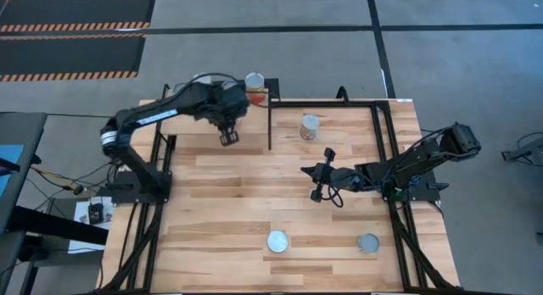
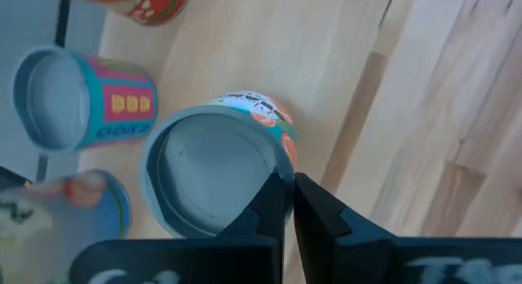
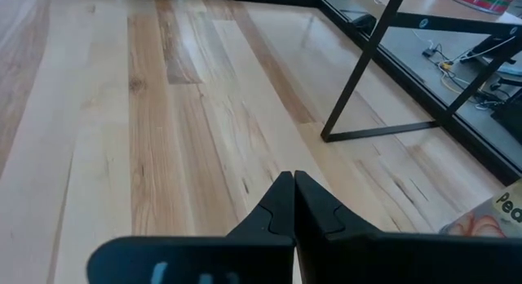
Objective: Pick and place cans onto a shelf
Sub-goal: Put the green can on the shelf aligned with the other red can, then put the light blue can on the shelf aligned with the other light blue can
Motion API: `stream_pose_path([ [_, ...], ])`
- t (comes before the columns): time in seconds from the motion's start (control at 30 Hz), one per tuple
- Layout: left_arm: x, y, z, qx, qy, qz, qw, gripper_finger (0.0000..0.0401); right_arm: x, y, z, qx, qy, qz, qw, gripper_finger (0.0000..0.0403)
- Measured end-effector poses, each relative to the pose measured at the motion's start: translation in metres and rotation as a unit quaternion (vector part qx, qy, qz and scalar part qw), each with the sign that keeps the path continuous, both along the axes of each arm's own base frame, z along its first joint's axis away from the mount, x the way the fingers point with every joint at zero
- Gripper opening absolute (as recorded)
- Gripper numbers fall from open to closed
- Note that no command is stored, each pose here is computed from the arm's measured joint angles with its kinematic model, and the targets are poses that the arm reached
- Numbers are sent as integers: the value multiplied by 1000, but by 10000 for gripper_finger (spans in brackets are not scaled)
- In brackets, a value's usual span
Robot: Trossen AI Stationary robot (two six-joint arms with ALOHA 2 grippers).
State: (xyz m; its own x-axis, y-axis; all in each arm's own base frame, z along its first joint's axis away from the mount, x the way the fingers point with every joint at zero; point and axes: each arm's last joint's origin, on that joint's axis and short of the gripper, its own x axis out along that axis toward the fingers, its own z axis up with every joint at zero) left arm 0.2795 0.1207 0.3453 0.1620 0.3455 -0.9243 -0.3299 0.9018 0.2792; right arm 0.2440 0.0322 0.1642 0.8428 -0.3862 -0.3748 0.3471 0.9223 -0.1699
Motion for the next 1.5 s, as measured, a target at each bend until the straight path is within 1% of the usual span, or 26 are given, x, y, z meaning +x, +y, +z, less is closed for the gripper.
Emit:
stream_pose_path([
  [0.2, 9, 19, -7, -11, 31, 0, 999, 0, 0, 0, 0, 1, -1, 0, 1000, 13],
  [0.4, 2, 36, -7, -9, 29, 17, 999, 0, 0, 0, 0, 3, -2, -1, 1000, 13],
  [0.53, -3, 45, -7, -32, 17, 26, 999, 0, 0, 0, 0, 3, -2, -1, 1000, 13],
  [0.7, 0, 48, -6, -24, 0, 16, 1000, 3, 0, 0, 0, 5, -3, -1, 1000, 13],
  [1.0, 1, 49, -5, -15, -5, 13, 1000, 41, 0, 0, 0, 8, -4, -3, 1000, 13],
  [1.3, 4, 52, -4, 11, -12, 6, 1000, 44, 0, 0, 0, 8, -4, -3, 1000, 13],
  [1.5, 4, 52, -4, 18, -6, 2, 1000, 44, 0, 0, 0, 8, -4, -3, 1000, 13],
])
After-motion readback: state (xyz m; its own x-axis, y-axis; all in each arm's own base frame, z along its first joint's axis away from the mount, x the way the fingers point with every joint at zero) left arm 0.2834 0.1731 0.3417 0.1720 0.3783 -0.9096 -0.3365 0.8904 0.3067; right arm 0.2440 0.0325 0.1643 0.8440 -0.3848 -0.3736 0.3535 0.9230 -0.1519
